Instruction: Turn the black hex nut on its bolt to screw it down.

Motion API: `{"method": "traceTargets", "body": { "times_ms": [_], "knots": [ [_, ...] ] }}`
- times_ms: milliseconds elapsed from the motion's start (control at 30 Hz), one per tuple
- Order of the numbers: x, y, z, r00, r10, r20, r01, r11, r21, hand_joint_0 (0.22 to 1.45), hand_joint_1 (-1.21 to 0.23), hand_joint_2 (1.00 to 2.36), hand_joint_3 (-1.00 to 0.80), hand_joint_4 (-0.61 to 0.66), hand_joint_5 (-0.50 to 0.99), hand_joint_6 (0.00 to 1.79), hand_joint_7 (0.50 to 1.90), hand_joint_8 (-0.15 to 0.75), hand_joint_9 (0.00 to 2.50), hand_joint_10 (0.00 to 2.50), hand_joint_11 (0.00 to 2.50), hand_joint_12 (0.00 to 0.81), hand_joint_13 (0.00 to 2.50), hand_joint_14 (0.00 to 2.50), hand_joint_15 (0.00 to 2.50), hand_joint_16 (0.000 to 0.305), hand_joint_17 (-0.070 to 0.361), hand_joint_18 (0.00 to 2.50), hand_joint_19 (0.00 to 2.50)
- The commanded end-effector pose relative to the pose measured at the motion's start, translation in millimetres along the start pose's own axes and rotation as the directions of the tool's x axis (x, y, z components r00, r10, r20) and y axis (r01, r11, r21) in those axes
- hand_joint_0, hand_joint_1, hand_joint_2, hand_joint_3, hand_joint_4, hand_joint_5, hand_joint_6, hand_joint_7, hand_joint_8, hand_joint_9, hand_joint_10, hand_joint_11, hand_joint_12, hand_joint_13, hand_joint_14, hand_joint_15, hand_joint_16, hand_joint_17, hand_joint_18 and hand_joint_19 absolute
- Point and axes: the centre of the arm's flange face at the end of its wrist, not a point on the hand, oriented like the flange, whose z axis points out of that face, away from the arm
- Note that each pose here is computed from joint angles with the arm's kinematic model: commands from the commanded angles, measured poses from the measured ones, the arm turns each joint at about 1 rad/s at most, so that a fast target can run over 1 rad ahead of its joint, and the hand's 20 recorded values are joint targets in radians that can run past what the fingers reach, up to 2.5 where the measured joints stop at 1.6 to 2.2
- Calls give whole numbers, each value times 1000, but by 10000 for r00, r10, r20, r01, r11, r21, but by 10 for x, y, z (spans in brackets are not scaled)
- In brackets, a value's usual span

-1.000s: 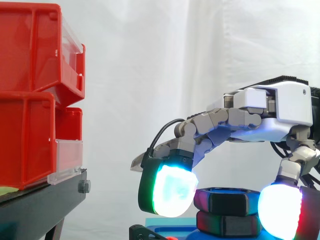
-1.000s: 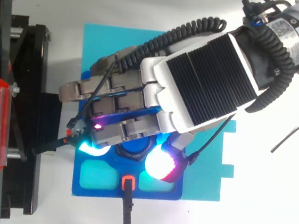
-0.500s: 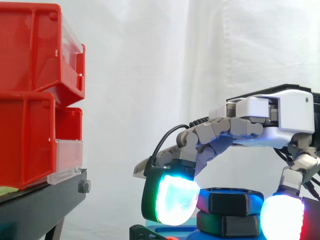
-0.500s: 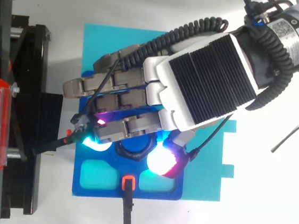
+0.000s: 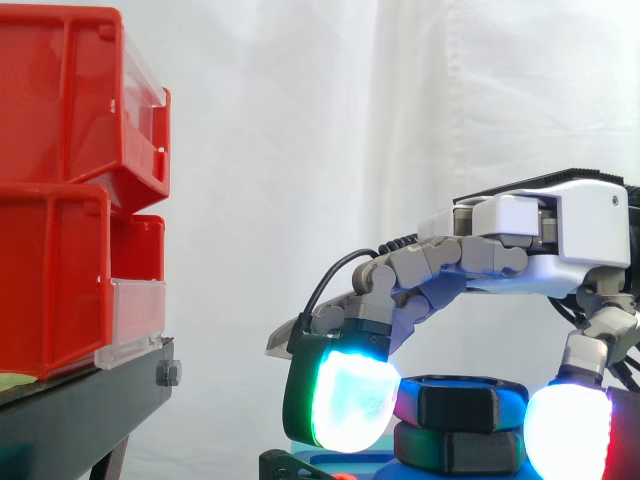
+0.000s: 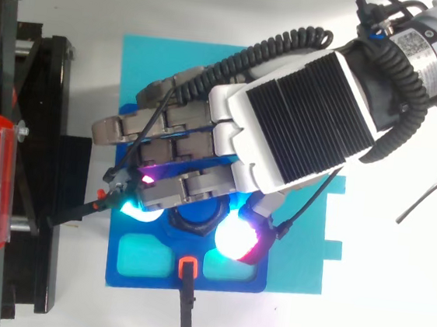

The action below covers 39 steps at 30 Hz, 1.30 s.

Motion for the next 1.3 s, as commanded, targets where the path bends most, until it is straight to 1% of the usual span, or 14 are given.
{"method": "traceTargets", "body": {
  "times_ms": [0, 133, 167, 233, 267, 300, 433, 533, 867, 1000, 1067, 1100, 1200, 1267],
  "knots": [
    [-3, 21, 17, 10000, 5, -6, -5, 10000, -32, 429, -502, 1000, -500, 288, -148, 502, 960, 321, 648, 10, 368, 364, 409, 5, 130, 61, 137, 563, 537],
    [-21, 49, 27, 10000, 40, -34, -41, 9999, -107, 423, -482, 1000, -500, 288, -152, 502, 947, 323, 646, 9, 362, 367, 405, 4, 124, 61, 138, 553, 537],
    [-86, 56, 27, 10000, -30, 39, 30, 9999, -142, 424, -480, 1000, -500, 288, -152, 502, 946, 323, 646, 9, 362, 367, 404, 5, 131, 61, 138, 552, 546],
    [-143, 81, 31, 9999, -74, 95, 77, 9996, -267, 425, -477, 1000, -500, 285, -153, 502, 941, 322, 644, 9, 362, 367, 404, 5, 128, 61, 138, 553, 546],
    [-213, 94, 26, 9998, -144, 166, 150, 9993, -331, 426, -475, 1000, -500, 285, -153, 501, 942, 323, 646, 10, 375, 367, 405, 5, 132, 61, 138, 553, 547],
    [-251, 116, 26, 9997, -177, 188, 185, 9990, -408, 427, -474, 1000, -500, 285, -153, 502, 937, 322, 645, 10, 375, 367, 405, 5, 128, 61, 138, 552, 547],
    [-264, 122, -2, 9999, -125, 107, 130, 9986, -513, 430, -460, 1000, -500, 283, -154, 501, 939, 320, 646, 9, 368, 366, 405, 5, 132, 61, 138, 556, 554],
    [-270, 133, 9, 9998, -133, 117, 140, 9983, -575, 432, -434, 1000, -500, 282, -155, 502, 934, 321, 648, 10, 368, 365, 406, 6, 128, 61, 138, 558, 548],
    [-296, 116, -7, 9998, -101, 151, 109, 9985, -531, 438, -412, 1000, -500, 281, -157, 502, 934, 322, 648, 9, 368, 365, 405, 5, 130, 61, 137, 556, 549],
    [-376, 125, -15, 9997, -48, 221, 60, 9986, -521, 451, -411, 1000, -500, 277, -157, 502, 934, 316, 650, 10, 371, 361, 400, 5, 128, 60, 134, 547, 561],
    [-480, 136, -25, 9995, -23, 327, 40, 9987, -514, 457, -414, 1000, -500, 276, -156, 502, 932, 316, 650, 10, 370, 358, 399, 5, 130, 59, 133, 548, 555],
    [-479, 137, -26, 9995, 17, 313, 0, 9987, -514, 459, -414, 1000, -500, 275, -156, 502, 933, 316, 649, 10, 370, 358, 400, 7, 126, 59, 132, 547, 556],
    [-630, 154, -77, 9994, 57, 335, -41, 9988, -487, 465, -419, 1000, -500, 269, -156, 502, 929, 312, 649, 10, 372, 355, 399, 5, 132, 58, 131, 542, 558],
    [-632, 141, -112, 9996, 127, 236, -116, 9988, -466, 469, -420, 1000, -500, 270, -156, 502, 930, 314, 648, 10, 374, 353, 396, 7, 130, 58, 130, 540, 559]
  ]
}}
